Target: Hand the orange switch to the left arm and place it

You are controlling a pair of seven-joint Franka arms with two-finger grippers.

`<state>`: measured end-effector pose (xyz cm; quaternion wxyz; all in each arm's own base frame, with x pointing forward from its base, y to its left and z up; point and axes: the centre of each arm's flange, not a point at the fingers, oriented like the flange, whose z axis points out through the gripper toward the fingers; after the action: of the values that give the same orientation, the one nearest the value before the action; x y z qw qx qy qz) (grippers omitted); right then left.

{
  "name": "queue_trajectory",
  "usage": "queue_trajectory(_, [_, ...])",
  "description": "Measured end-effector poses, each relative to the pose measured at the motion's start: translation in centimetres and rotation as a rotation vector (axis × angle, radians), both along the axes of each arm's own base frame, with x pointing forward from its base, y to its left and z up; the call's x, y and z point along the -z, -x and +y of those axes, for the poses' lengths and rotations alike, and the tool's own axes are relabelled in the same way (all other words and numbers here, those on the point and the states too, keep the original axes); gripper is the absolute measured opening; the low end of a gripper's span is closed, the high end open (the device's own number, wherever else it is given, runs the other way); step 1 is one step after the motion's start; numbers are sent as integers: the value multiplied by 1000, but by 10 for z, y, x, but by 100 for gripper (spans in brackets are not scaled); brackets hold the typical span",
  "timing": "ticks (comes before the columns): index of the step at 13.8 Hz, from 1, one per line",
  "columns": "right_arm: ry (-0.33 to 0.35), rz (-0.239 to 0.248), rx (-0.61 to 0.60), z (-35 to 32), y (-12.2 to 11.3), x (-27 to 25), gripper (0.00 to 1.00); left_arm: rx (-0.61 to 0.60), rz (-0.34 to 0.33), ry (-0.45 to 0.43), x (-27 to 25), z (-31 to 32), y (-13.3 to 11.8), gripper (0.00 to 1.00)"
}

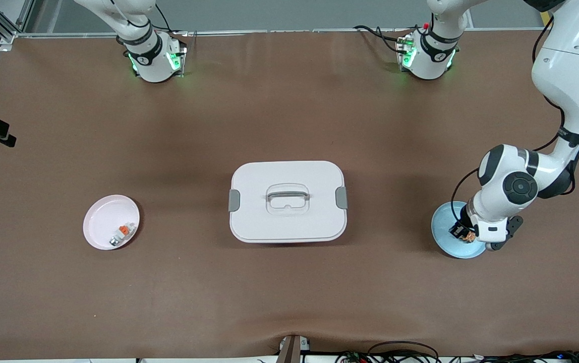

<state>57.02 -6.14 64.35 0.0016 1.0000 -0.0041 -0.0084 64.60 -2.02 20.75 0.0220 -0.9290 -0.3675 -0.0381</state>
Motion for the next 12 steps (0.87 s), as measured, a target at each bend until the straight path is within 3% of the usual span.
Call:
queue_trajectory(5, [0, 2, 0, 0, 0, 1, 100, -13, -20, -11, -16, 6, -11, 100])
queue_trajectory(7, [0, 2, -1, 0, 0, 1, 100, -15, -4, -46, -35, 15, -19, 100])
queue_trajectory(12, [4, 5, -6, 4, 0, 1, 100, 153, 75, -138, -96, 65, -31, 100])
